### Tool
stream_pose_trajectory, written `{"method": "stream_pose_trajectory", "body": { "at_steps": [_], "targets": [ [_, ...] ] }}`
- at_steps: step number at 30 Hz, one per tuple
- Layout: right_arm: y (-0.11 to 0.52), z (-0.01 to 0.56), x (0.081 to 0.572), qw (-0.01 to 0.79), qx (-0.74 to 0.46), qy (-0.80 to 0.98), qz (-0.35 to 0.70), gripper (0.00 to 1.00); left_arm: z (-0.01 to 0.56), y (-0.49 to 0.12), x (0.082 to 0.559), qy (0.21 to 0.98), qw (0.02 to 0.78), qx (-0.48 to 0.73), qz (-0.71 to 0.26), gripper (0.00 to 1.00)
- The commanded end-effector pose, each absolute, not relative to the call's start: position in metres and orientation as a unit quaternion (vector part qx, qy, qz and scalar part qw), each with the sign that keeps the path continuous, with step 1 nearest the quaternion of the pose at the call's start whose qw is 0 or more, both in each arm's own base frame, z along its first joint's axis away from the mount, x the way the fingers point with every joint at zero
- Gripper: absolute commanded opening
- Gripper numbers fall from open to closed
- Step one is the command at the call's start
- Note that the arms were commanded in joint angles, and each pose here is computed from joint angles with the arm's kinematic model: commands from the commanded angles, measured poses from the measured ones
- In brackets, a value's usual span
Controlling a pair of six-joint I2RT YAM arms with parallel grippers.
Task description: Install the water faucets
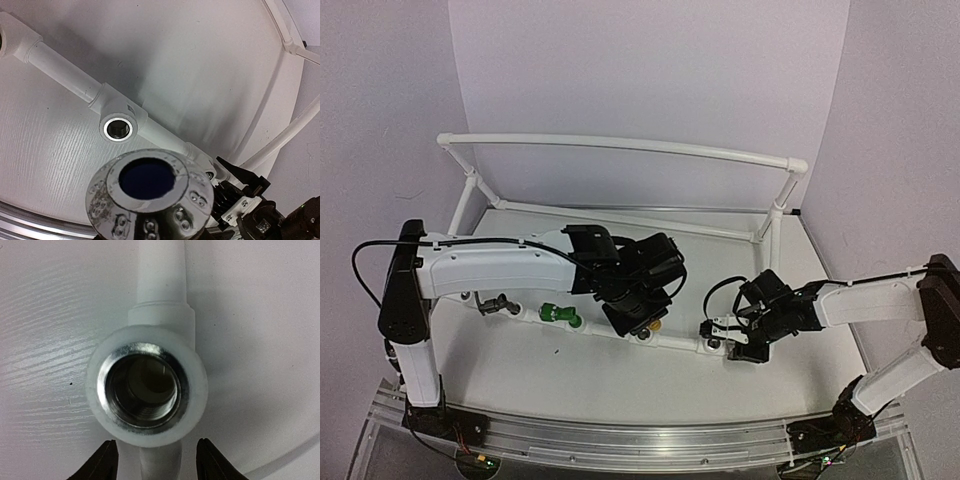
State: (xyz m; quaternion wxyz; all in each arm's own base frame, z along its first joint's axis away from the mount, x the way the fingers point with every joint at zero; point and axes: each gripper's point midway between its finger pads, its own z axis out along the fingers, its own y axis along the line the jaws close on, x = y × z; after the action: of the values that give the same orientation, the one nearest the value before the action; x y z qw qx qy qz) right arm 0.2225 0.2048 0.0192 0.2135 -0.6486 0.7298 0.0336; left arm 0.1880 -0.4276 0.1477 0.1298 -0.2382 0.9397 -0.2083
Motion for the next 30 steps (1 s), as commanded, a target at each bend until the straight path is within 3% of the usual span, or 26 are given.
{"method": "stream_pose_trajectory", "body": {
  "at_steps": [1, 4, 6, 30],
  "targets": [
    [0.223, 0.027, 0.234, 0.238, -0.636, 0.732, 0.057, 0.3, 0.141, -0.419, 0.191, 0.937, 0.147, -0.256, -0.184, 0.0],
    [0.225, 0.023, 0.233, 0.231, -0.639, 0.731, 0.064, 0.15, 0.135, -0.416, 0.192, 0.938, 0.152, -0.255, -0.177, 0.0],
    [0.227, 0.021, 0.232, 0.226, -0.64, 0.731, 0.069, 0.11, 0.131, -0.414, 0.193, 0.939, 0.155, -0.256, -0.17, 0.0],
    [0.227, 0.021, 0.221, 0.224, -0.655, 0.717, 0.086, 0.0, 0.116, -0.414, 0.205, 0.935, 0.131, -0.278, -0.177, 0.0]
  ]
}}
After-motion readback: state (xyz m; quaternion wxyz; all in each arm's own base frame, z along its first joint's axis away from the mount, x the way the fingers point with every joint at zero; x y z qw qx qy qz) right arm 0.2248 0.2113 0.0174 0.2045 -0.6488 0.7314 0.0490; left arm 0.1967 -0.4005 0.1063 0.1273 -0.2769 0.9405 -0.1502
